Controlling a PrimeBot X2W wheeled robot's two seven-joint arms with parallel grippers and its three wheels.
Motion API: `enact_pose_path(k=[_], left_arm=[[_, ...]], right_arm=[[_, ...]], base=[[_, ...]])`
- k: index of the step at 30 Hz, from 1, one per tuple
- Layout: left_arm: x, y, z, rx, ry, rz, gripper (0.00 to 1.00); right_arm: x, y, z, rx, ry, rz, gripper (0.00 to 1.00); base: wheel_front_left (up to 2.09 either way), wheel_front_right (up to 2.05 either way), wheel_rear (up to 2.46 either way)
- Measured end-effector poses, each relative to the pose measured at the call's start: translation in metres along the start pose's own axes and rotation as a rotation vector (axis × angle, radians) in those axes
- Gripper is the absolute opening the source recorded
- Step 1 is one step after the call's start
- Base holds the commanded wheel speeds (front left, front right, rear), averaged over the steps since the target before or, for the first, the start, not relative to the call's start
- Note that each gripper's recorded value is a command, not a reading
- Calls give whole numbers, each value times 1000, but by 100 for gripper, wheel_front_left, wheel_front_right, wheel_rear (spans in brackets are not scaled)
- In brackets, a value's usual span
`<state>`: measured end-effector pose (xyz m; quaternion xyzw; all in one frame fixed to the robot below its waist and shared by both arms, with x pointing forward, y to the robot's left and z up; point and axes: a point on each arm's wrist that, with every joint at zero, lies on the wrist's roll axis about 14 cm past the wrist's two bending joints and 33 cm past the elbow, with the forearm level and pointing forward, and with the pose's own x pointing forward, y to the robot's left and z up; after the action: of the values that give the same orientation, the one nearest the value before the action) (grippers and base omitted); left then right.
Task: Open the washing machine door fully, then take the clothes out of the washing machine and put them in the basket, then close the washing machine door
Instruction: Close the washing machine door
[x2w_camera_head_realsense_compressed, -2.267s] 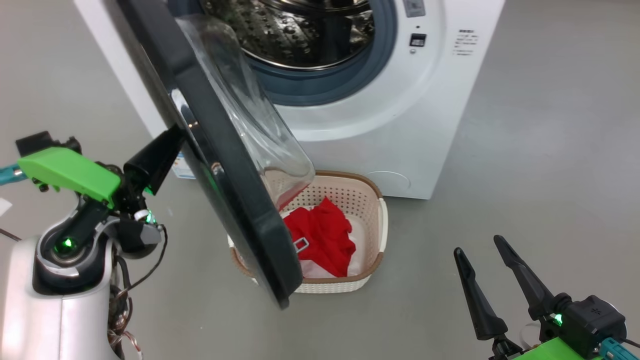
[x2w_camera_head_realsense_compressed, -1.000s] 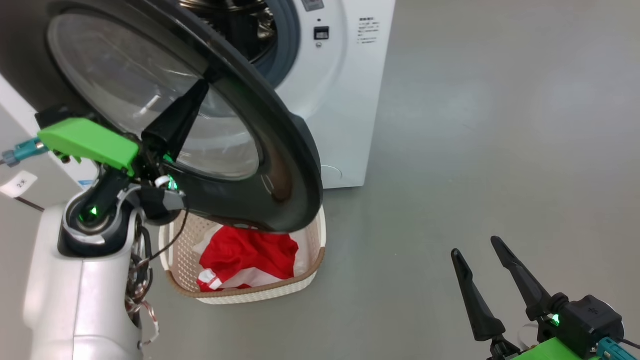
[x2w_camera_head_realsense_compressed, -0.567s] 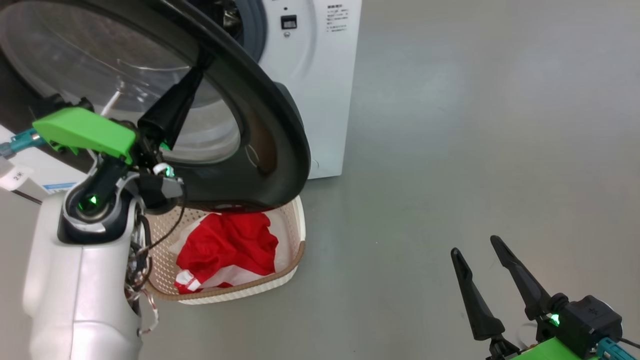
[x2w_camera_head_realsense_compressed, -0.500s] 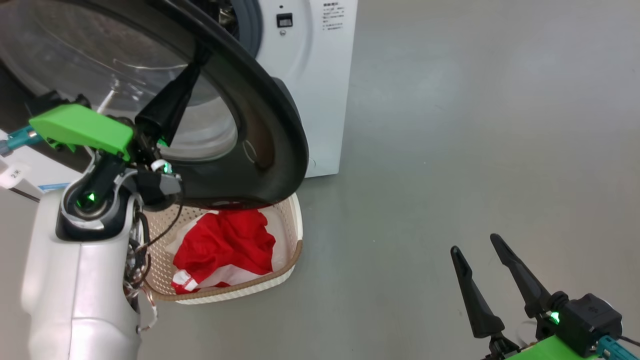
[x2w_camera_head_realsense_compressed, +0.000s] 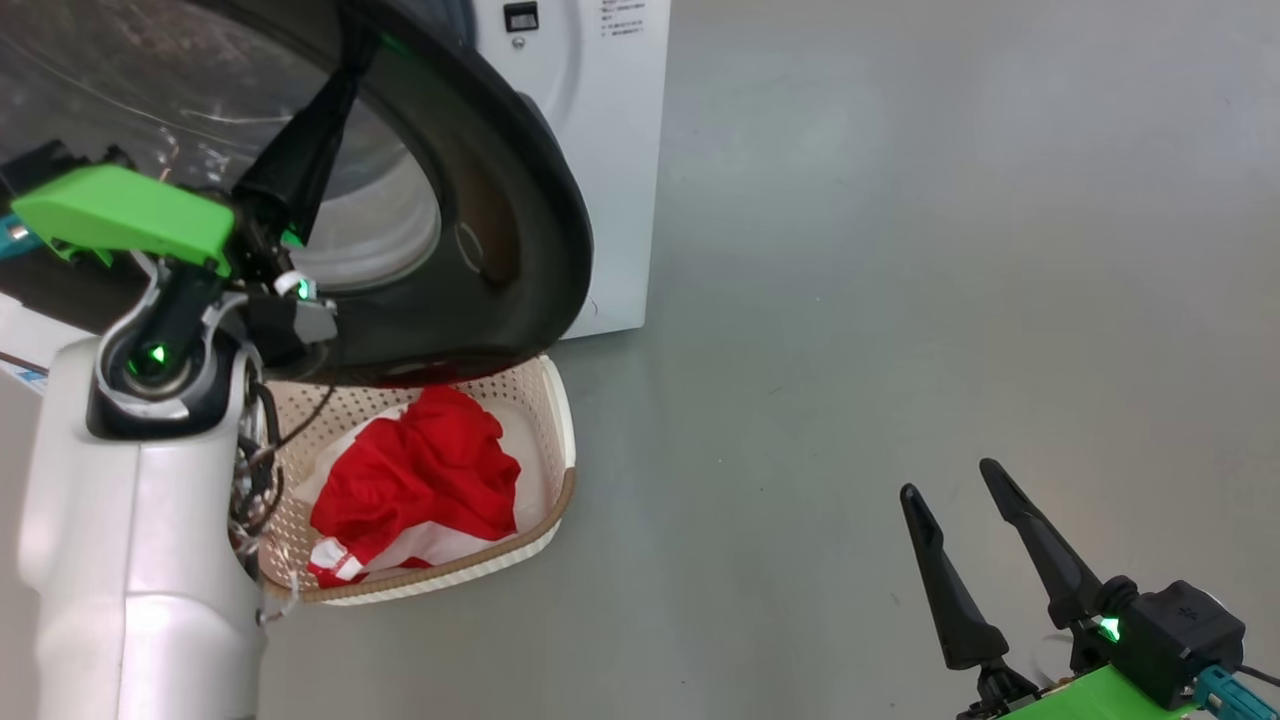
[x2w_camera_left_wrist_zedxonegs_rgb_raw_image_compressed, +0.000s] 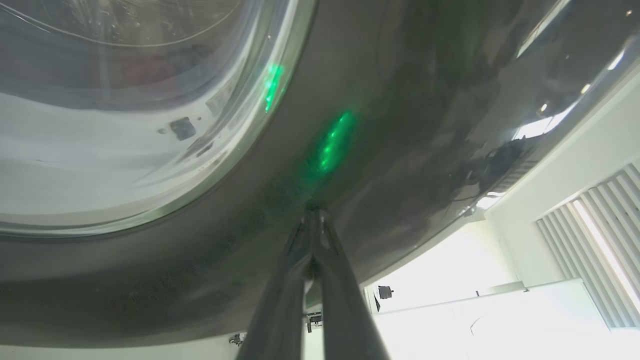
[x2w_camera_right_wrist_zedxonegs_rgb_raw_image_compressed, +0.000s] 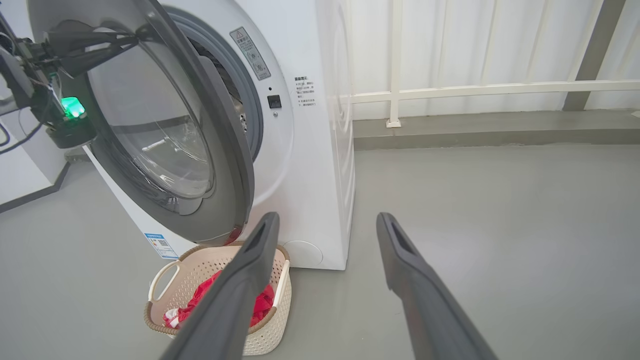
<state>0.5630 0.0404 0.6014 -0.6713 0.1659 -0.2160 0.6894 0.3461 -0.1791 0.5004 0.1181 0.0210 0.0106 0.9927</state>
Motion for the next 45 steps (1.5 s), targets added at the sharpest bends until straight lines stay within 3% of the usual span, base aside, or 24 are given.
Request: enact_pose_path(k=[26,45], left_arm=[[48,10,9,2,-29,-3,0],[38,4,-2,49,-16,-26,0]], right_arm=[[7,-13,-12,8,27,-47,100],[5,-10,-7,27,3,-36,100]], base=[[0,0,0],[0,0,0]])
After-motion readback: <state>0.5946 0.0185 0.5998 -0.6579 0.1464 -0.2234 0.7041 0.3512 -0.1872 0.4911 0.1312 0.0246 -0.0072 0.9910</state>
